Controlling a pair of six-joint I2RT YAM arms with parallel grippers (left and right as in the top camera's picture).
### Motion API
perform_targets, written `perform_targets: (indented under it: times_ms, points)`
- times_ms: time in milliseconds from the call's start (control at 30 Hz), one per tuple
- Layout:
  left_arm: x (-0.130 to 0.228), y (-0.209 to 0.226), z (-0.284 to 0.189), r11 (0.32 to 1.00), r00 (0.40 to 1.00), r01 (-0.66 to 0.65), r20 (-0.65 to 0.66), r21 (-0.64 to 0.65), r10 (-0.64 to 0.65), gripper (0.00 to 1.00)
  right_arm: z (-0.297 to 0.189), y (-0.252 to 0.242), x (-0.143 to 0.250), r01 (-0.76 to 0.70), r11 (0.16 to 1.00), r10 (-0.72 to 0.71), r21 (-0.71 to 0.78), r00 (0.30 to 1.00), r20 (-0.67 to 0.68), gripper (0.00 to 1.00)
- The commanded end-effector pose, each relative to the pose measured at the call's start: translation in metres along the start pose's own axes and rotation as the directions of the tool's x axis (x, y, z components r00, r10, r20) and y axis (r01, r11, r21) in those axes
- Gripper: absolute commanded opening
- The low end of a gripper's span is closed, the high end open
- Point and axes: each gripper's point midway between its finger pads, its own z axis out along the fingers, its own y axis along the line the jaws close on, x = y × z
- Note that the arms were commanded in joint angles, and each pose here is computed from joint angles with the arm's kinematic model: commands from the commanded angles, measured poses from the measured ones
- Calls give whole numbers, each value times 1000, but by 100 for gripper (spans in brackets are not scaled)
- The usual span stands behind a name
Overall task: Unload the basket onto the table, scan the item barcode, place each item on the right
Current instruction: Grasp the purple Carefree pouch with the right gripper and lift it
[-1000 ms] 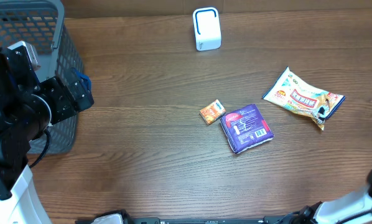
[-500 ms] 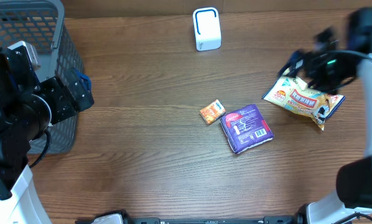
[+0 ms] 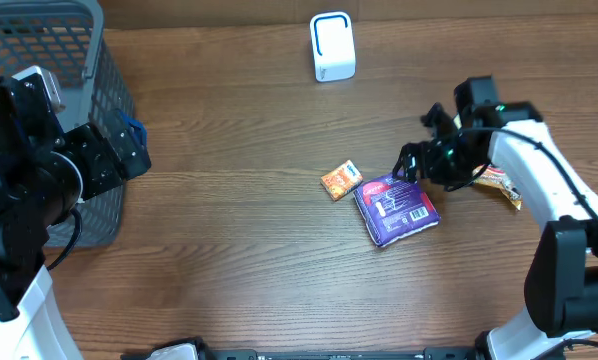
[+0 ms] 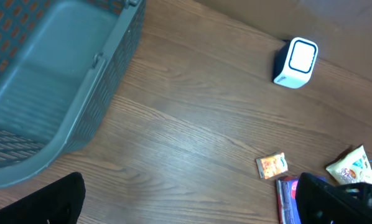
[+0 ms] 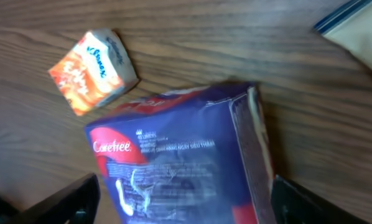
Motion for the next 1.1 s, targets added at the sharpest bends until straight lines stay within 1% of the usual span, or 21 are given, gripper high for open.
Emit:
perform_targets:
  times_ms: [0,100,333,400,533,700,833,900,1000,1067]
  points:
    - [-1,3,0,1000,1000,18,6,-11,-17,100,12,2,5,-1,1000,1,-15,1000,1,86]
    - [-1,3,0,1000,1000,18,6,-11,-17,100,15,0,5,2,1000,-2,-9,1000,11,86]
    - [-1,3,0,1000,1000,18,6,-11,-17,100,16,-13,4,0,998,-1,63,1000,14,84]
    - [-1,3,0,1000,1000,18,6,-11,-17,100,16,-14,5,-1,998,1,64,1000,10,80]
    - [-1,3,0,1000,1000,18,6,-11,-17,100,16,-13,4,-3,998,2,63,1000,13,63]
    - [-1,3,0,1000,1000,18,6,-11,-17,100,23,-17,12,-19,998,20,64,1000,-4,62]
    - [-1,3,0,1000,1000,18,6,-11,-17,100,33,-22,21,-72,995,73,64,997,-8,61]
    - [-1,3,0,1000,1000,18,6,-11,-17,100,34,-20,22,-77,996,78,54,997,-15,53]
    - [-1,3,0,1000,1000,18,6,-11,-17,100,32,-18,21,-98,994,99,47,995,-11,35]
    - [-1,3,0,1000,1000,18,6,-11,-17,100,28,-16,16,-95,994,95,46,995,-3,14]
